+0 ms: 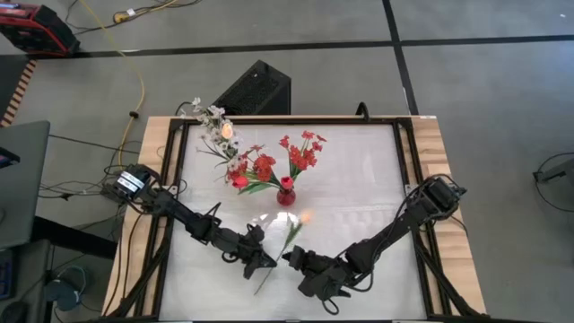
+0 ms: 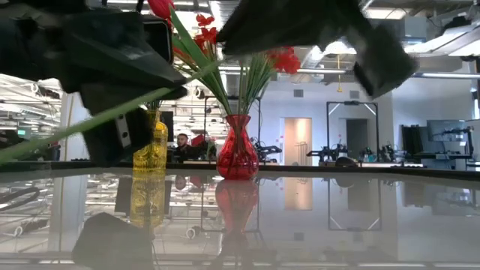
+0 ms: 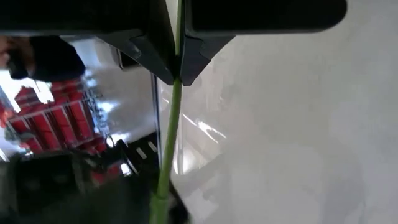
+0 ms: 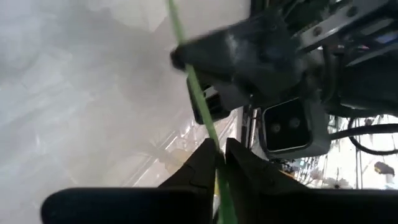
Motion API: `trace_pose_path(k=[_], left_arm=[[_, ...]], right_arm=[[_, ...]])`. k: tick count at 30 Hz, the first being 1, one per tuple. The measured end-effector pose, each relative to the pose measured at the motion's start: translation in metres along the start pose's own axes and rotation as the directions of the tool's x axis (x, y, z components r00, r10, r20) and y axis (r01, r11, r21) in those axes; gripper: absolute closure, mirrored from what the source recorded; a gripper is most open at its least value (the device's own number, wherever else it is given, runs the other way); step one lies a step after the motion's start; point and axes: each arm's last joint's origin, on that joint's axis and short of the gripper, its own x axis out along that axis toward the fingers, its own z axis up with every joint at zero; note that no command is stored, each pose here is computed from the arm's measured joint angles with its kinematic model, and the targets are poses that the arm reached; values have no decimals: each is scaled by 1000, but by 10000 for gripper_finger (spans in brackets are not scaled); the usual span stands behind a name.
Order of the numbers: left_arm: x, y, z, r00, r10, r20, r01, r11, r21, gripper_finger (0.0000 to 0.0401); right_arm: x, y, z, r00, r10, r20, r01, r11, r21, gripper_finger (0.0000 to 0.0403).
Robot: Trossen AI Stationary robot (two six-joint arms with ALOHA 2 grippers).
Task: Sort flowers into vase by color
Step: Put the white tulip into the yellow vase
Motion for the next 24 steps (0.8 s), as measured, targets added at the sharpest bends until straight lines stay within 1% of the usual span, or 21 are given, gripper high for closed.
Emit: trace_pose_path(k=[3, 7, 10, 11, 13, 16, 18, 20, 21, 22, 24], left_arm=[[0, 1, 3, 1000, 5, 18, -5, 1000, 8, 401], [-1, -2, 7, 999, -27, 21, 26, 999, 42, 401], [-6, -12, 14, 997, -61, 37, 57, 993, 104, 401], [-9, -16, 16, 996, -80, 46, 73, 988, 136, 401], [-15, -26, 21, 992, -104, 64, 90, 977, 195, 401], [-28, -42, 26, 990, -115, 80, 87, 952, 293, 401], [-37, -52, 28, 989, -116, 93, 75, 928, 365, 401], [-49, -65, 30, 985, -129, 114, 65, 893, 445, 401], [-55, -72, 31, 981, -143, 133, 62, 873, 484, 401], [-62, -79, 32, 975, -166, 148, 66, 850, 523, 401], [-77, -92, 35, 964, -198, 177, 56, 803, 593, 401]], right_arm=[[-11, -5, 4, 1000, -14, 27, 12, 997, 82, 314], [-32, -14, 7, 998, -21, 64, 7, 980, 200, 279], [-52, -24, 3, 997, -5, 79, -23, 936, 351, 253], [-59, -27, 0, 996, 6, 83, -41, 908, 416, 245], [-72, -34, -8, 993, 47, 113, -101, 836, 539, 232], [-87, -44, -20, 979, 114, 166, -198, 700, 687, 220], [-95, -49, -26, 967, 153, 202, -253, 613, 748, 218], [-100, -51, -29, 956, 182, 230, -293, 543, 787, 218], [-101, -51, -30, 952, 191, 238, -304, 521, 798, 219], [-103, -51, -30, 951, 196, 240, -308, 507, 805, 221], [-105, -49, -29, 948, 203, 244, -315, 499, 808, 225]])
